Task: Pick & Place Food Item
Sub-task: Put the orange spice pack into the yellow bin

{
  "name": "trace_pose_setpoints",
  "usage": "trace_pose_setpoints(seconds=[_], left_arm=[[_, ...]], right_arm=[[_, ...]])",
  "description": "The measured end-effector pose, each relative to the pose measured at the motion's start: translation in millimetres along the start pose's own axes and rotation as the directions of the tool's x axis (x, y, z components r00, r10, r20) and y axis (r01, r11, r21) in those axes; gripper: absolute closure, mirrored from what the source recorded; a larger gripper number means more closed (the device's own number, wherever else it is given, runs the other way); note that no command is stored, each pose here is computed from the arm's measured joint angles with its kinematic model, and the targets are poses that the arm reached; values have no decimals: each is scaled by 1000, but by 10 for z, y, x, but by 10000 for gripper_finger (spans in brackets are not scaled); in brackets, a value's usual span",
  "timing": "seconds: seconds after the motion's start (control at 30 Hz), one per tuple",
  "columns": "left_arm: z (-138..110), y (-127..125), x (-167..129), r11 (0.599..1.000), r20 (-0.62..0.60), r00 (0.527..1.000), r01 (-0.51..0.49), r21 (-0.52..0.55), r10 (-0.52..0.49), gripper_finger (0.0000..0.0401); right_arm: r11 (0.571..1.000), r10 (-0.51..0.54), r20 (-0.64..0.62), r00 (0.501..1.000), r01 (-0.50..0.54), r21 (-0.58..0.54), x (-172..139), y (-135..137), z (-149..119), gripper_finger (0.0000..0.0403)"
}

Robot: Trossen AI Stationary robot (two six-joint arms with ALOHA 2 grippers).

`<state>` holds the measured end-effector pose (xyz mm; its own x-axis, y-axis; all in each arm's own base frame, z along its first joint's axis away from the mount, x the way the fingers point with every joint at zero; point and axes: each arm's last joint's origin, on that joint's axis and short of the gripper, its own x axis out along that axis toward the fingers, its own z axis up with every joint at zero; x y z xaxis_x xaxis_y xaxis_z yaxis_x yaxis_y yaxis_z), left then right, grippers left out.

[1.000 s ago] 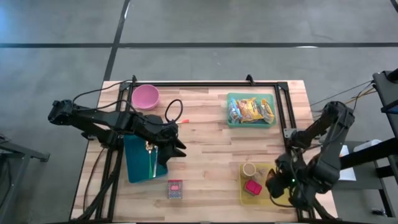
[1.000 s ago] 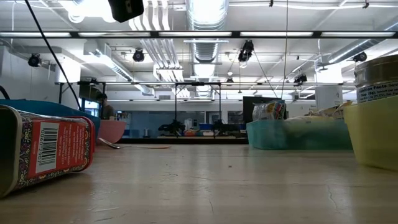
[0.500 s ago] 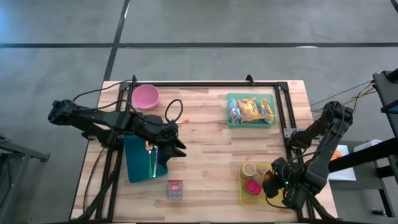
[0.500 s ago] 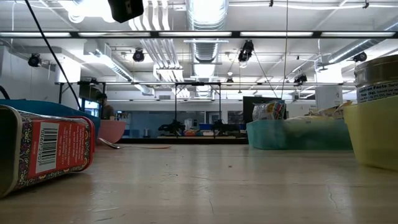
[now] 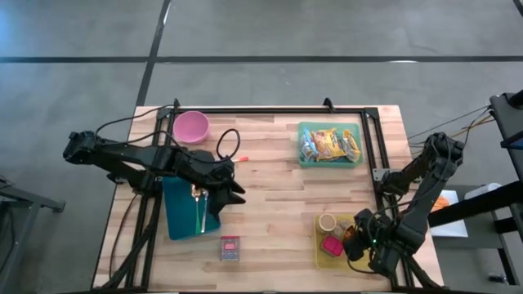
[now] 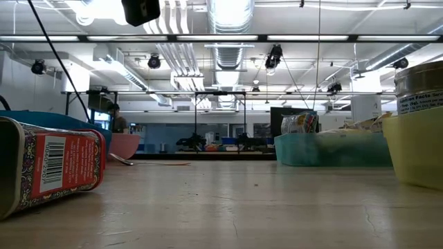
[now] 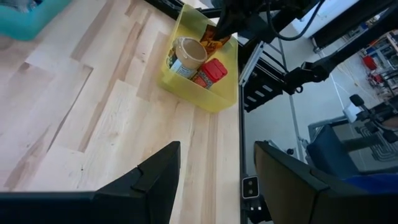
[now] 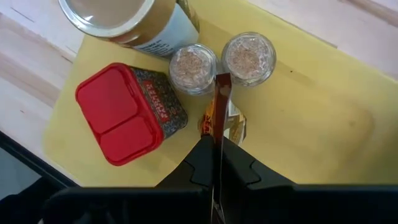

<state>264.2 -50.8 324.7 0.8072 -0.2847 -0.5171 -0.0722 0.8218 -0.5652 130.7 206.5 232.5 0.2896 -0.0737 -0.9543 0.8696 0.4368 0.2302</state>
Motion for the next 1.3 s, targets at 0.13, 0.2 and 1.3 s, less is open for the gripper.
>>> trace_pose_setpoints(seconds=[0.13,0.2,1.3], left_arm=[[4,6,0,1000,9,1000,-12,0,12,191],[6,7,-1,1000,10,1000,-13,-1,13,191],[21,28,-3,1000,17,1000,-22,2,22,192]], right_arm=[[1000,-1,0,1000,1,-17,0,-1,0,395],[999,4,-3,1000,-4,-33,-17,10,-1,395],[1000,18,-13,1000,-18,6,79,111,-62,394]])
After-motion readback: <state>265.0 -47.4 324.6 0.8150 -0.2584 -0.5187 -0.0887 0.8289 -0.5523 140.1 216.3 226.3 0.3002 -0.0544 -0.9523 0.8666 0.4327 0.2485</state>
